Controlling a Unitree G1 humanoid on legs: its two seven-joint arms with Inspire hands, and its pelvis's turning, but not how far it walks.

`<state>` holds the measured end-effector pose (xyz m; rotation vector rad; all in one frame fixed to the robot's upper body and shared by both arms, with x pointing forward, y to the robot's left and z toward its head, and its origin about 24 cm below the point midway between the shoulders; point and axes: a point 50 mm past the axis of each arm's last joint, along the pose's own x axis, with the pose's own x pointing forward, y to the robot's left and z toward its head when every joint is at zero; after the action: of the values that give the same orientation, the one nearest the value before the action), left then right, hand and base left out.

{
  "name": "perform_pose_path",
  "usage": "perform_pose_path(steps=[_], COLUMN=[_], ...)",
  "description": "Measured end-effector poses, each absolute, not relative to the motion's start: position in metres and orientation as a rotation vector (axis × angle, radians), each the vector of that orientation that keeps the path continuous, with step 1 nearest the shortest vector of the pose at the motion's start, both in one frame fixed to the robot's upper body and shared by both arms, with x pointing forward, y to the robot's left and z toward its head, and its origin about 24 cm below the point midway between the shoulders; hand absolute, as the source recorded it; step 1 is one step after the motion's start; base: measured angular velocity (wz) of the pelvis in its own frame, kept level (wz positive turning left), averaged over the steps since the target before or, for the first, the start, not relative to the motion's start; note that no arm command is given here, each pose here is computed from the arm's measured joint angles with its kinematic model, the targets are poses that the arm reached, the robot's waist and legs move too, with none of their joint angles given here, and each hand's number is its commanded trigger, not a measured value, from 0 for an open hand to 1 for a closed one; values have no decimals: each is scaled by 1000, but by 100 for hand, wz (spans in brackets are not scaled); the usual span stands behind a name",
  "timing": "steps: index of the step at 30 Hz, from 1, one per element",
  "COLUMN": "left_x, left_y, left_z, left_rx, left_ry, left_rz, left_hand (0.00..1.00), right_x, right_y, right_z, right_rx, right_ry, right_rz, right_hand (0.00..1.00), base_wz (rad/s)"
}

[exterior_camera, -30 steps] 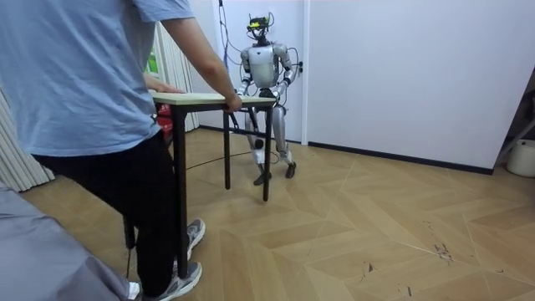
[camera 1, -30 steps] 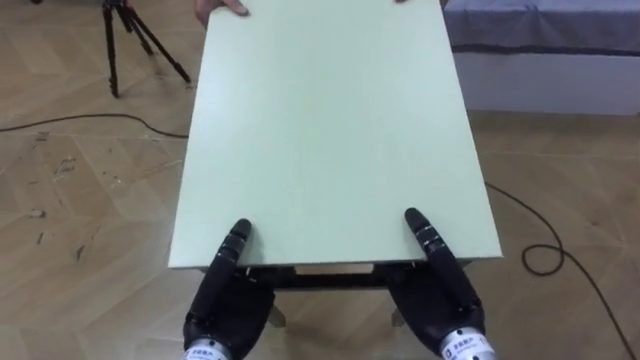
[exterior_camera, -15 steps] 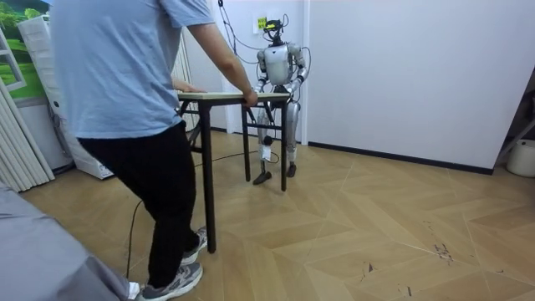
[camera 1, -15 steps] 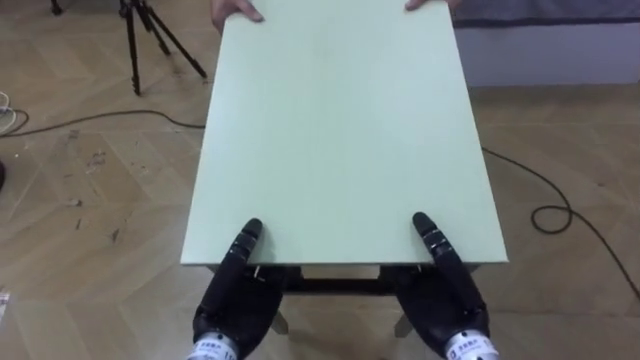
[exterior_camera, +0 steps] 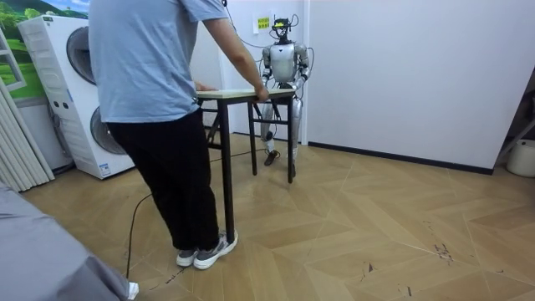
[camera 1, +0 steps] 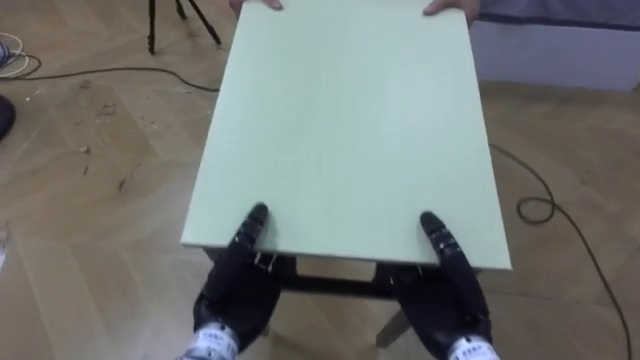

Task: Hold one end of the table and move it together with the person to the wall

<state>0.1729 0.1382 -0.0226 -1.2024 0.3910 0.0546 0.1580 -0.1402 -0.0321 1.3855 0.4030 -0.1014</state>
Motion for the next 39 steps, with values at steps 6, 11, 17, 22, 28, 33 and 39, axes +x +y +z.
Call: perform_pose_path(steps=[6,11,17,22,28,33,39], left_x=[183,194,187,183,182,188,191], left_y=[140,141,143,140,131,128,131], left_z=[-10,-2,-9,-12,-14,-8,-2], left_rx=[-1189,-1190,-1181,-1192,-1219,-1226,-1247], left_ry=[334,294,333,355,383,359,330], left_rz=[20,-1,18,22,39,25,29], left_hand=[100,100,100,100,100,100,100], right_x=[170,182,176,172,171,176,182], right_y=[-139,-137,-136,-140,-145,-145,-141], right_z=[-21,-14,-23,-25,-25,-20,-11], right_rx=[1385,1389,1397,1376,1355,1355,1353], right_ry=[356,328,372,374,356,328,309], right_rz=[-57,-23,-49,-70,-97,-82,-42], right_hand=[100,100,100,100,100,100,100], base_wz=[-19,2,-7,-9,-2,-3,-1])
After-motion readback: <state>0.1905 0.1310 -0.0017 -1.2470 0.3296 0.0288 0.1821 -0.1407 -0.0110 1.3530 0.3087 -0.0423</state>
